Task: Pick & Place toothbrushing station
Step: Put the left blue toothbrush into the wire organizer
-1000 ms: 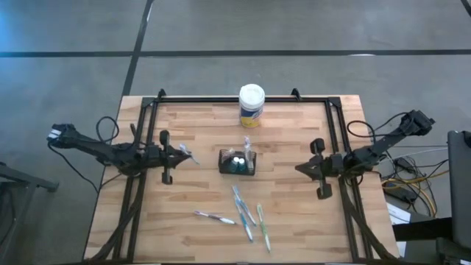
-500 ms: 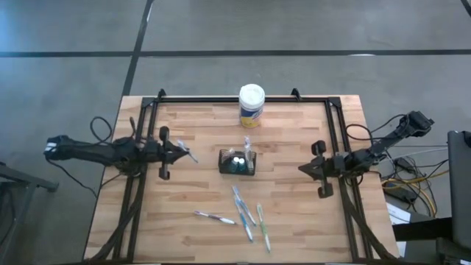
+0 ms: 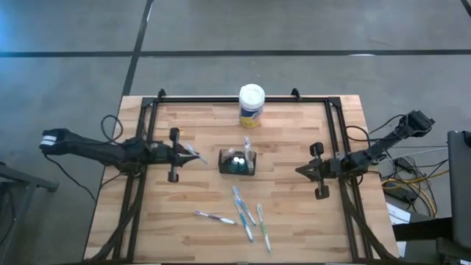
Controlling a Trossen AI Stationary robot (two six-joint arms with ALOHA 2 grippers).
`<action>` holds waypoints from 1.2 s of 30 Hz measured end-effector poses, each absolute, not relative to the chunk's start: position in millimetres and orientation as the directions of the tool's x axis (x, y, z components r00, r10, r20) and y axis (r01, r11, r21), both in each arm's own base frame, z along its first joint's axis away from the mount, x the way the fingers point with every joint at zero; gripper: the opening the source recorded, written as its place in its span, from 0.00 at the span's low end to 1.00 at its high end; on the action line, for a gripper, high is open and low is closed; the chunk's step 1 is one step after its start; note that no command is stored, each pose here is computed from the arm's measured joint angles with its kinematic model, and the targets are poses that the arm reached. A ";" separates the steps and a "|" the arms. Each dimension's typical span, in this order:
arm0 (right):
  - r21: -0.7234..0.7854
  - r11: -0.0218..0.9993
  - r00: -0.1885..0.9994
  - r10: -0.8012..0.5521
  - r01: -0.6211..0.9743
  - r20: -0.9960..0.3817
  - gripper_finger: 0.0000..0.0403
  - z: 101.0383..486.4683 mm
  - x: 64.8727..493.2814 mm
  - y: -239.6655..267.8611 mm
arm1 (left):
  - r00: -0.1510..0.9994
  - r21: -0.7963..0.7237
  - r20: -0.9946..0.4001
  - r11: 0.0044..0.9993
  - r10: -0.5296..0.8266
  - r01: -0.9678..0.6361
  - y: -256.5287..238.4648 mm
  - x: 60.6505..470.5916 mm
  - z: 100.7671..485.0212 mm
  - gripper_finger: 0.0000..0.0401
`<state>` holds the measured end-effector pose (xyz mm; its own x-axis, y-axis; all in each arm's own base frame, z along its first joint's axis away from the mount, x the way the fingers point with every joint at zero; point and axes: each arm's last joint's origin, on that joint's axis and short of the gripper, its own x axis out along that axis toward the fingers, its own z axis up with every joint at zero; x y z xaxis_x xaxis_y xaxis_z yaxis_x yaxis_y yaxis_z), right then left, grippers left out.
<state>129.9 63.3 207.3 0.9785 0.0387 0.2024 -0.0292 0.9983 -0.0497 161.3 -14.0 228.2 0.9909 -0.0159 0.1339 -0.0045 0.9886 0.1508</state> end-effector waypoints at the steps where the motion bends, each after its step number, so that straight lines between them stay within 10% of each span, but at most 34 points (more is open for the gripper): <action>1: -0.054 0.998 0.978 0.037 -0.027 0.203 0.02 207.0 130.7 63.6 | 0.993 0.171 0.119 0.985 -0.018 -0.003 -14.7 167.1 230.0 0.05; 36: -0.074 0.997 0.982 0.046 -0.033 0.184 0.02 200.4 134.7 66.5 | 0.987 0.259 -0.145 0.966 0.064 -0.025 -4.1 262.0 193.9 0.05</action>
<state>134.7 66.5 200.4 0.9819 0.0463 0.1836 -0.0331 0.9967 -0.0742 262.0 -4.1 193.9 0.9873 0.0643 -0.1451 -0.0249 0.9656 0.2588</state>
